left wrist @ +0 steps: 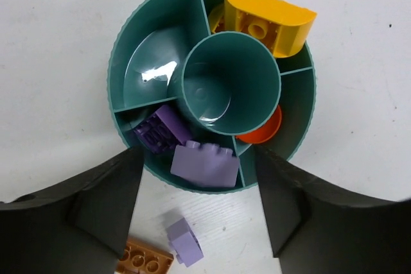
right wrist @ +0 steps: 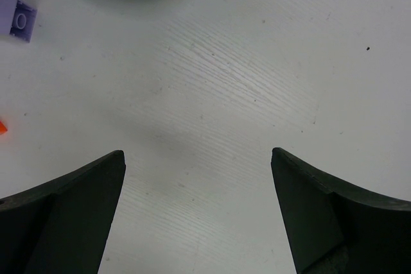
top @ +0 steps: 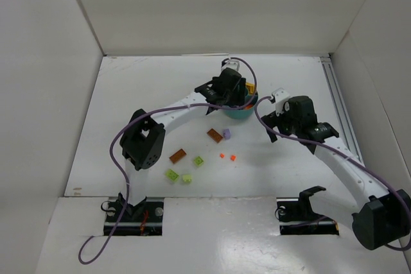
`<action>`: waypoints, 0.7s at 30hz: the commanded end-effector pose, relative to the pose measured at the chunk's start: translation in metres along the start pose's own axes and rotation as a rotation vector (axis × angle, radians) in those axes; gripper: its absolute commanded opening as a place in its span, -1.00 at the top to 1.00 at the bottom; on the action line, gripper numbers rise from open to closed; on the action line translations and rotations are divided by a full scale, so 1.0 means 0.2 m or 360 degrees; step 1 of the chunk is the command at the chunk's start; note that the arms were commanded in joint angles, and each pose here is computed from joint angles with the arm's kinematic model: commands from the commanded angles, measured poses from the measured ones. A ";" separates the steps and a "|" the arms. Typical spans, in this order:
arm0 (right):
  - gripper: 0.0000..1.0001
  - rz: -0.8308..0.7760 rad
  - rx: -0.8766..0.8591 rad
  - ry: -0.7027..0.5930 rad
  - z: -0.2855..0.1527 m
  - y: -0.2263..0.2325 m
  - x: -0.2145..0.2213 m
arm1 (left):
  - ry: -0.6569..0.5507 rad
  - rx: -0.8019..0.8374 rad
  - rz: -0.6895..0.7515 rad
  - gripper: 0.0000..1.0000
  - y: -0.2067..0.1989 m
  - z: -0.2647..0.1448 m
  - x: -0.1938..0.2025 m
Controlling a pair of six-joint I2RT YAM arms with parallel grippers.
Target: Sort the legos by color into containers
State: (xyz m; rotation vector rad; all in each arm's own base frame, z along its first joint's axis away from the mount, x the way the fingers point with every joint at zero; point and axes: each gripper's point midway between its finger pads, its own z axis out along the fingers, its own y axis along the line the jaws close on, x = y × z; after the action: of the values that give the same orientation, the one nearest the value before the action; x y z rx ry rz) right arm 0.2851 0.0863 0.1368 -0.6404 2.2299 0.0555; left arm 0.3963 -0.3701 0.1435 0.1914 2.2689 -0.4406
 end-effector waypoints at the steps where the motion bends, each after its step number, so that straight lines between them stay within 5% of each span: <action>1: -0.99 -0.0003 -0.0010 -0.0098 -0.04 -0.01 -0.08 | -0.0077 0.0028 -0.0022 -0.35 -0.02 -0.04 -0.08; 8: -0.99 -0.0026 -0.0041 -0.0121 -0.05 0.01 -0.09 | -0.0094 0.0071 -0.0014 -0.45 -0.04 -0.09 -0.11; 12: -0.99 -0.0176 -0.0186 -0.0212 -0.06 0.10 -0.15 | -0.0137 0.0078 -0.0024 -0.68 -0.03 -0.19 -0.15; 17: -0.99 -0.0316 -0.0339 -0.0268 -0.03 0.29 -0.21 | -0.0246 0.0048 -0.0095 -0.99 0.07 -0.43 -0.18; 21: -0.99 -0.0356 -0.0488 -0.0281 0.05 0.49 -0.23 | -0.0291 -0.0049 -0.0219 -0.99 0.22 -0.62 -0.11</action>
State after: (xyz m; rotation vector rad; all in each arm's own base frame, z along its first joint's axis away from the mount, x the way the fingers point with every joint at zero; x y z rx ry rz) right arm 0.2666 0.1612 0.1426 -0.9678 2.0629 0.2569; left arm 0.3495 -0.3146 0.1907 0.1067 2.2003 -0.4686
